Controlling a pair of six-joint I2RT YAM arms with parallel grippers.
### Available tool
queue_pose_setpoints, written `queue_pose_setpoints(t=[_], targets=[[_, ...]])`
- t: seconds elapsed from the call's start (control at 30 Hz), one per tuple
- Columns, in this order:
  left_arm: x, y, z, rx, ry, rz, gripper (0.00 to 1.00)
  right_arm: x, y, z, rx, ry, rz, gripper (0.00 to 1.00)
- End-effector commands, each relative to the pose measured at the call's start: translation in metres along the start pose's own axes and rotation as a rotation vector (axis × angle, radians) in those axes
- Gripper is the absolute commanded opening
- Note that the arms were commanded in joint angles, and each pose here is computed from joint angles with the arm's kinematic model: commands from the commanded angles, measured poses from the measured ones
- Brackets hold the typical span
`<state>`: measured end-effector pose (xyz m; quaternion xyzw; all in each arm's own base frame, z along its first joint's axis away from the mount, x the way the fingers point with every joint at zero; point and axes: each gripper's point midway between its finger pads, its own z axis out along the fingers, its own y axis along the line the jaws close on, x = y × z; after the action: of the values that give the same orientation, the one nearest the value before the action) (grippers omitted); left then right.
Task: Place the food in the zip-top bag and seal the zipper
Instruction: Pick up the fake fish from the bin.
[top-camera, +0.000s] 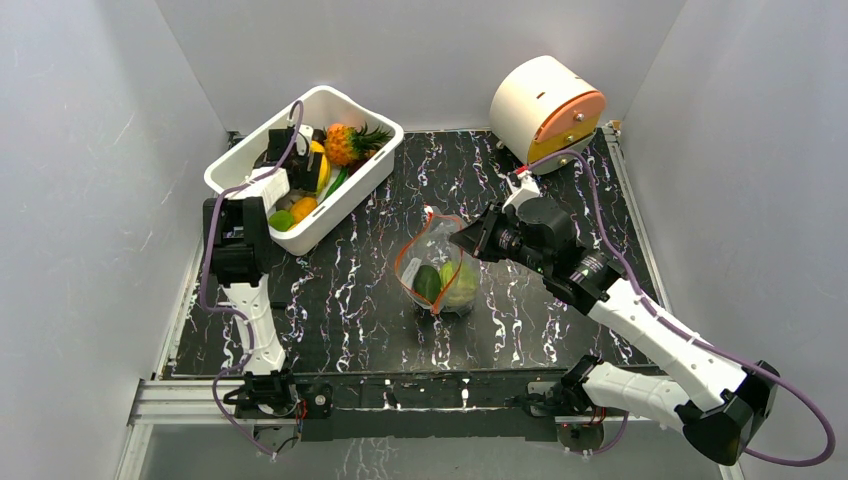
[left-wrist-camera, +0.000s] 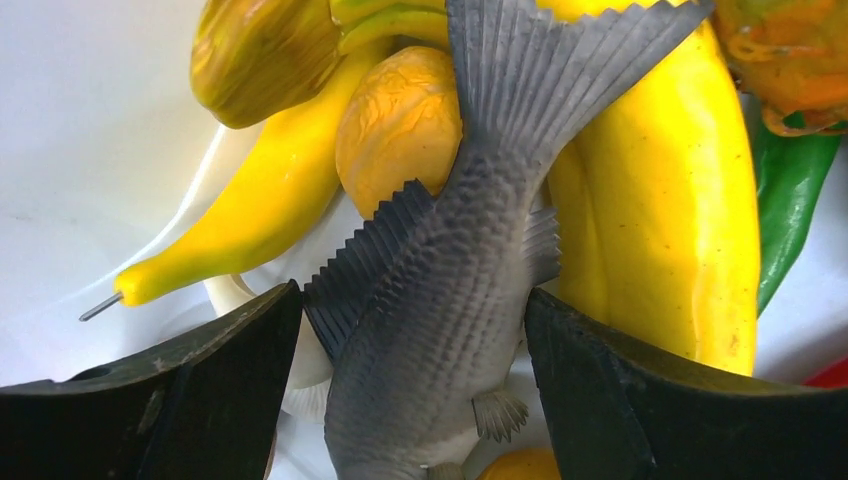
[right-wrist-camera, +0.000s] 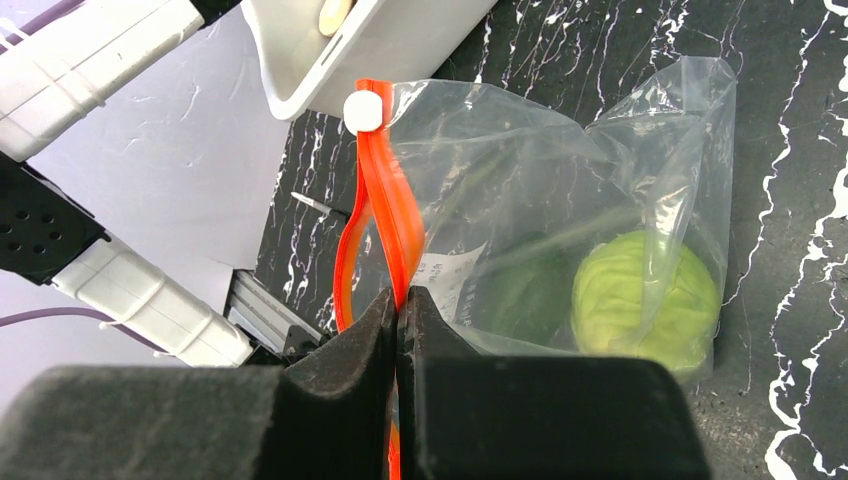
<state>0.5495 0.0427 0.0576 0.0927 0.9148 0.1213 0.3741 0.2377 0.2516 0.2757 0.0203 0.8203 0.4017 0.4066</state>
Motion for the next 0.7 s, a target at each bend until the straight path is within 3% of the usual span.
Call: queue_pose_setpoints(t=[0.0, 0.17, 0.37, 0.67], targets=[[-0.002, 0.002, 0.002, -0.016, -0.015, 0.015, 0.75, -0.027, 0.02, -0.012, -0.069, -0.103, -0.014, 0.0], [-0.011, 0.002, -0.004, -0.021, -0.027, 0.008, 0.35, -0.026, 0.021, -0.01, -0.076, -0.1, -0.012, 0.0], [-0.037, -0.004, -0.033, -0.027, -0.065, -0.045, 0.23, -0.022, 0.022, -0.005, -0.089, -0.09, -0.001, 0.0], [-0.056, -0.003, -0.068, -0.035, -0.083, -0.166, 0.17, -0.017, 0.017, -0.002, -0.085, -0.081, 0.013, 0.0]])
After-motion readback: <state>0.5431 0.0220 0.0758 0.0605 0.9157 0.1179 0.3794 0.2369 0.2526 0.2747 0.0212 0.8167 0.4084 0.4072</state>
